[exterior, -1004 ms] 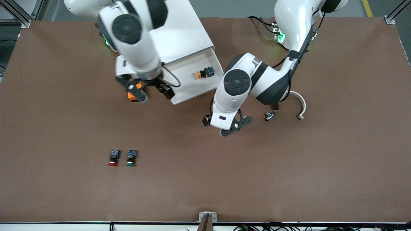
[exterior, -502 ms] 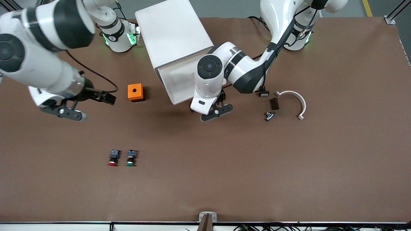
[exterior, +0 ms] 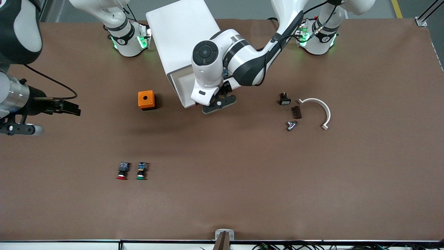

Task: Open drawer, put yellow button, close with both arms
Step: 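Push the drawer shut with the left gripper while the right gripper withdraws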

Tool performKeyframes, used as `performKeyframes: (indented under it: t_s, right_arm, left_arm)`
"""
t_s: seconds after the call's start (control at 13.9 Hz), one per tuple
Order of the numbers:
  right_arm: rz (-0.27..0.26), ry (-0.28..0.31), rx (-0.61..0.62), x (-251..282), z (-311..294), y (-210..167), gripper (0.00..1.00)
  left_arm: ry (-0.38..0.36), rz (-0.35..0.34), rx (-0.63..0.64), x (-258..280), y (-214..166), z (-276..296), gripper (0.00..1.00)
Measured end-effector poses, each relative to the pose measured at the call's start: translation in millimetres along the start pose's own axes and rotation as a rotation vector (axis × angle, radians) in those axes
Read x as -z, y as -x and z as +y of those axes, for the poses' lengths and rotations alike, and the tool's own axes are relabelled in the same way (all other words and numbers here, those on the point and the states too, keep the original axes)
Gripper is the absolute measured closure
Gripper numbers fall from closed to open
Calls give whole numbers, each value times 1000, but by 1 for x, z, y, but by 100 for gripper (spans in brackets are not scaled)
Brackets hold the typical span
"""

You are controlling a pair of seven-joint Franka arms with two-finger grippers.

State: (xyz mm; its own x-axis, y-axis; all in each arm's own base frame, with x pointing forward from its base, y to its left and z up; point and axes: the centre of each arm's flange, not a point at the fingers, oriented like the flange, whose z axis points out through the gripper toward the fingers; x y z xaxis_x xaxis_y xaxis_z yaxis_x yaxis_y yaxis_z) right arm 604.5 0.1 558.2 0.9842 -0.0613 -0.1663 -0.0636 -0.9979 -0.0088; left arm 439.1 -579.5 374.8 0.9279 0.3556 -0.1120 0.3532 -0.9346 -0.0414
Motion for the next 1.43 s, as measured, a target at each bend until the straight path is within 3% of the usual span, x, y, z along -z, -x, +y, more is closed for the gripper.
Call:
performKeyframes:
  t_s: [0.22,0.5,1.0,1.43]
  right_arm:
    - [1,13,-16,1,18,-1,0]
    - [-1,18,-10,0,46,-2,0]
    - [-1,11,10,-1,76,-1,0]
    - [-3,35,18,-1,74,-1,0]
  left_arm:
    - [-7,-49,14,-8,23,4,0]
    - [8,-174,44,-13,41,7,0]
    - [4,-349,186,-27,53,8,0]
    - [12,-412,254,-36,46,10,0]
